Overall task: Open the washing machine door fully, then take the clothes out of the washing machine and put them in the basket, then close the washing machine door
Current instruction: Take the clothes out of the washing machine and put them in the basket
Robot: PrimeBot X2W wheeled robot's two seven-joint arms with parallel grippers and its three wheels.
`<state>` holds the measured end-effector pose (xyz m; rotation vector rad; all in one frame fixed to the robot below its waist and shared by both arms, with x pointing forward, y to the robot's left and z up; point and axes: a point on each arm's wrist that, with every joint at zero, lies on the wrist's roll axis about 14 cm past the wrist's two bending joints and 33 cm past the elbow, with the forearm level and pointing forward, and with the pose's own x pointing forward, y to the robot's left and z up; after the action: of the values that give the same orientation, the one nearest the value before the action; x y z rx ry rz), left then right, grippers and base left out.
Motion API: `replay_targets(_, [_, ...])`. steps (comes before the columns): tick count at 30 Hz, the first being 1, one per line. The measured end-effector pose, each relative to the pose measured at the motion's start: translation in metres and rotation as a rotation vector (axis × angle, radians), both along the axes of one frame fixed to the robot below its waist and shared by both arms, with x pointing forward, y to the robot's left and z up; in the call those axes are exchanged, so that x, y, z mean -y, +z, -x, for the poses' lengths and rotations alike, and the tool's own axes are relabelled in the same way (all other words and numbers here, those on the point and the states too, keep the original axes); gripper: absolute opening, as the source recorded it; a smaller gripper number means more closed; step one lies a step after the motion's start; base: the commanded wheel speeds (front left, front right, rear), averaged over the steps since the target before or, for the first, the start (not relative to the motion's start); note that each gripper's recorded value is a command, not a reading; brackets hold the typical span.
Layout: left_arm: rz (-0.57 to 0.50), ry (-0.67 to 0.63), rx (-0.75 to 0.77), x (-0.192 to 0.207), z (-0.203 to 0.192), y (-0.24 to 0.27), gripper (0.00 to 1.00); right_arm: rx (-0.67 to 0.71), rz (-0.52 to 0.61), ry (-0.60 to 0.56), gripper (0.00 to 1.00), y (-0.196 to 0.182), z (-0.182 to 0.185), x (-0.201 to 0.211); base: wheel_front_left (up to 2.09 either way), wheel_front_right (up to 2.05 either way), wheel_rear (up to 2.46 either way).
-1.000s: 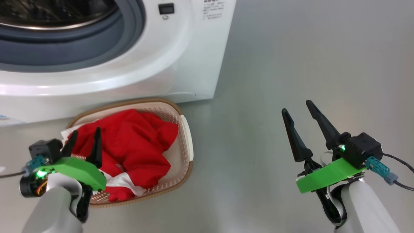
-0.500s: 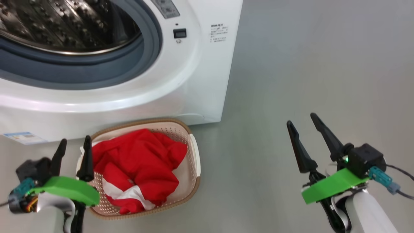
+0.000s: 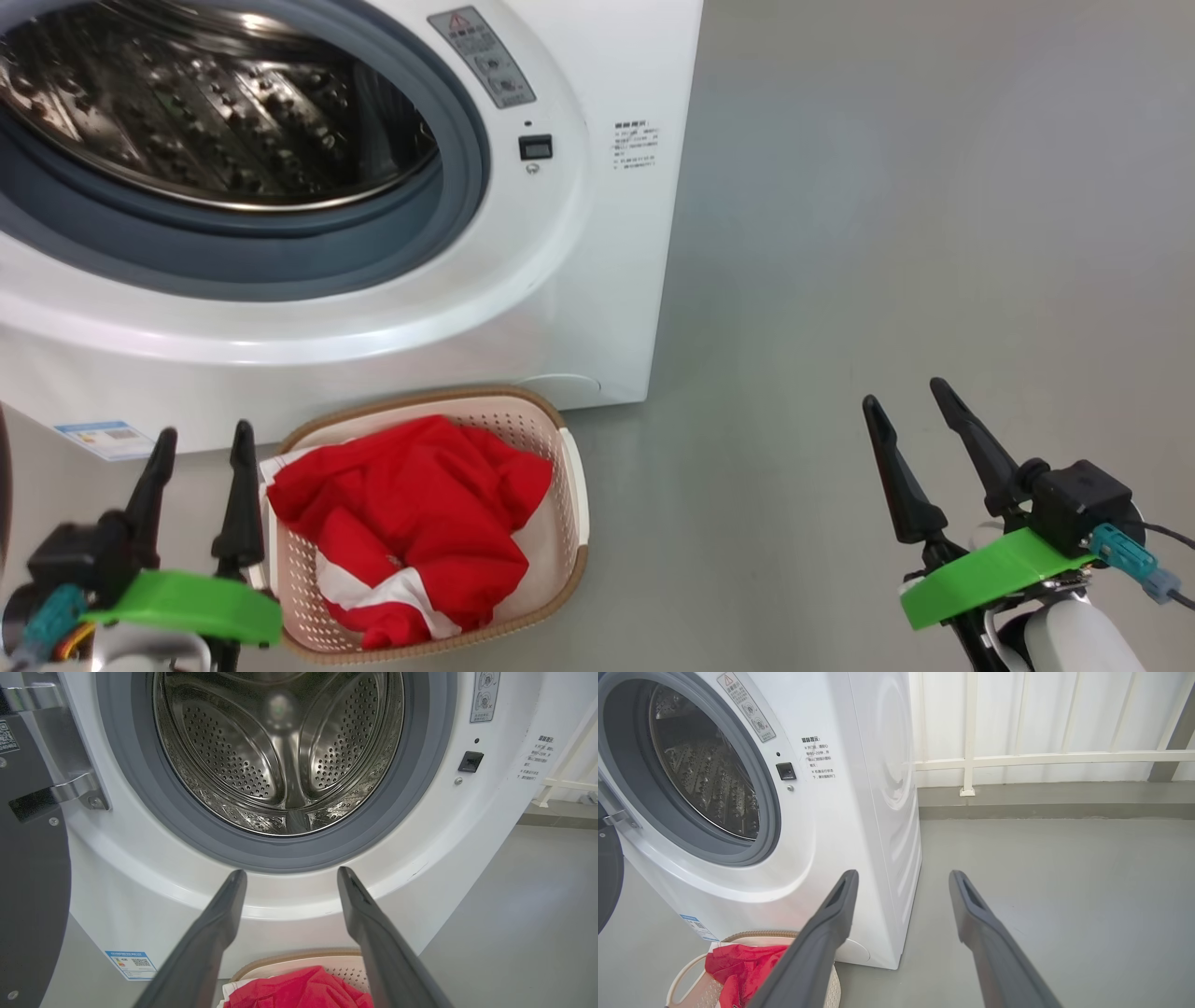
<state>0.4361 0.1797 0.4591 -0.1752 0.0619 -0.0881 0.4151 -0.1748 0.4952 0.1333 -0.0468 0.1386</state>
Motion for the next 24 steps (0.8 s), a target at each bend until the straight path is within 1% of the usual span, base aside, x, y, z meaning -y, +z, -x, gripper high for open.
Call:
replay_targets(14, [-0.025, 0.041, 0.077, -0.013, 0.034, 0.026, 1.0, 0.01, -0.022, -0.03, 1.0, 0.006, 0.019, 0.01, 0.0, 0.0, 0.0])
replay_targets(24, [-0.013, 0.087, 0.061, -0.023, 0.061, 0.021, 1.0, 0.014, -0.022, -0.043, 1.0, 0.008, 0.029, 0.014, 0.0, 0.0, 0.0])
